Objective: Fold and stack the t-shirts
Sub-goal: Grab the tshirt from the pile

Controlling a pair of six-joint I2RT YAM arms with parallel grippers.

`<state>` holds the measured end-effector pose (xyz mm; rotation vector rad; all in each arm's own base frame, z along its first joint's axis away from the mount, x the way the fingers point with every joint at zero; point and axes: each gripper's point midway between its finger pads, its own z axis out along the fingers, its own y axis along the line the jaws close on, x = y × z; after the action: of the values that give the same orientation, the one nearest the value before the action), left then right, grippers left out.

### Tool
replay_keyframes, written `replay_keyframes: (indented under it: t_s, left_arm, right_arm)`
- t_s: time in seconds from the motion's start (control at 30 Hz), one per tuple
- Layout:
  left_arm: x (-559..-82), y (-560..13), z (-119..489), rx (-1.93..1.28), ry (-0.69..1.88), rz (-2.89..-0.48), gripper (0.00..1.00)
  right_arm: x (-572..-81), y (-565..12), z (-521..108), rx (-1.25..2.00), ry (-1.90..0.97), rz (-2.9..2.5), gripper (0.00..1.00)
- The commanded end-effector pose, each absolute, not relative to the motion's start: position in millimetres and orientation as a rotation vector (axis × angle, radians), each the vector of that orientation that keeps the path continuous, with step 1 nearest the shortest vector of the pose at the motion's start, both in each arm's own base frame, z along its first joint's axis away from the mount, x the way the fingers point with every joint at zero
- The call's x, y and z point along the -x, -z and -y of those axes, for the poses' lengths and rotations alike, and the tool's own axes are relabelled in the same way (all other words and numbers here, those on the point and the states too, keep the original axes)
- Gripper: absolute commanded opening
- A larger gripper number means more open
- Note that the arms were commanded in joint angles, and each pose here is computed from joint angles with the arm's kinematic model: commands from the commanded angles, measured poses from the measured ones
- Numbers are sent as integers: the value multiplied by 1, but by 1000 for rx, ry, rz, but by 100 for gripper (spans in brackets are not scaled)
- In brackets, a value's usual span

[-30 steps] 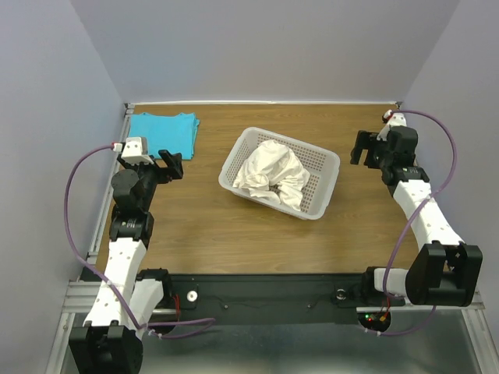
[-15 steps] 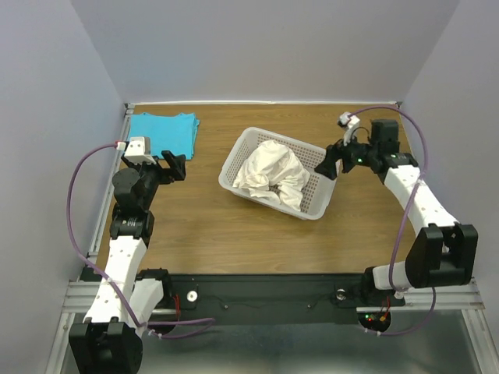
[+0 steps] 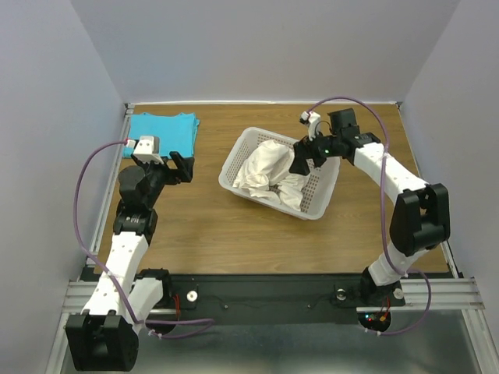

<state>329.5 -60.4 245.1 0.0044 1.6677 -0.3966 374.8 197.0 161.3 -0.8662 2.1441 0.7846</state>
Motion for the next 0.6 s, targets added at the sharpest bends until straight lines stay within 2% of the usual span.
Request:
replay_keyframes:
  t_s: [0.0, 0.33, 0.43, 0.57]
  left_arm:
    - [-334, -265, 71, -54, 441, -1612, 99]
    - [-335, -264, 73, -69, 438, -1619, 99]
    - [-333, -265, 70, -65, 421, -1615, 99]
    - [-332, -269, 67, -53, 400, -1599, 99]
  right_arm:
    - [-386, -178, -218, 915, -718, -2107, 100]
    - [-414, -183, -253, 735, -795, -2194, 100]
    - [-435, -173, -254, 580, -645, -2268, 100]
    - [-433, -157, -267, 515, -673, -2327, 100]
